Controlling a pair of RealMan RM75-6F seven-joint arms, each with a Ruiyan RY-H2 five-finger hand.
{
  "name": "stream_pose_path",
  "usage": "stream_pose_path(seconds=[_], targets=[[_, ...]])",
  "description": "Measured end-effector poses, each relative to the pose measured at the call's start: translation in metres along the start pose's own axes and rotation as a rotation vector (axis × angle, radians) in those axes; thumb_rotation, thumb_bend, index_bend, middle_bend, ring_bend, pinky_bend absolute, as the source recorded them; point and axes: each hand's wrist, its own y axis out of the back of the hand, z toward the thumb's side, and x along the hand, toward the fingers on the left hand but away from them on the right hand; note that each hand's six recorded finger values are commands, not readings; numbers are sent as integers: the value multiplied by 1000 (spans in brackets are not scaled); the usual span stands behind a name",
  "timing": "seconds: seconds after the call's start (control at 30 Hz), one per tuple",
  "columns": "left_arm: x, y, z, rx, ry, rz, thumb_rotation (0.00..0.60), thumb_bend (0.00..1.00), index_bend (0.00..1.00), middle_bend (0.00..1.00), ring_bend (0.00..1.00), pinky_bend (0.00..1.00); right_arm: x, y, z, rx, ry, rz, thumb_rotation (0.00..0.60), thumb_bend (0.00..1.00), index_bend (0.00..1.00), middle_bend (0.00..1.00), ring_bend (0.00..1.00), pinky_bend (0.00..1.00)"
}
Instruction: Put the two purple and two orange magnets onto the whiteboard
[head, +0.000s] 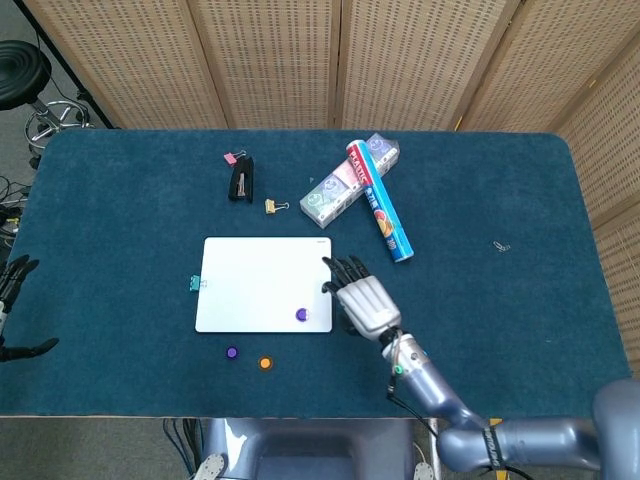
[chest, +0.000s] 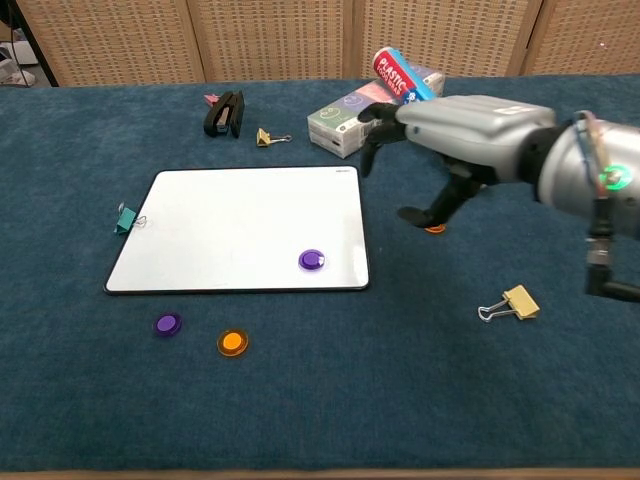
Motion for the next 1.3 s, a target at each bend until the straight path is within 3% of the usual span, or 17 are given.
stream_pose_path(seconds=[0.17,0.47,0.77,1.1,1.3], targets=[[6,-12,9,60,-66,-32,600,22,49,0,0,0,47,6,-41,43,-52,-21,600,406,280,0,0,0],[18,-56,26,141,-223,-136,600,99,199,0,0,0,117,10,-97,32,-136,-44,600,407,280,0,0,0],[29,-93,73,186,-365,-231,600,128,240,0,0,0,201,22,-152,-13,-287,-137,600,408,280,0,0,0],[35,-125,126,275,-478,-311,600,194,313,0,0,0,234,29,-160,-69,-323,-191,600,408,287,0,0,0],[43,-141,150,303,-492,-331,600,237,346,0,0,0,238,27,-166,-85,-326,-188,600,408,291,0,0,0]])
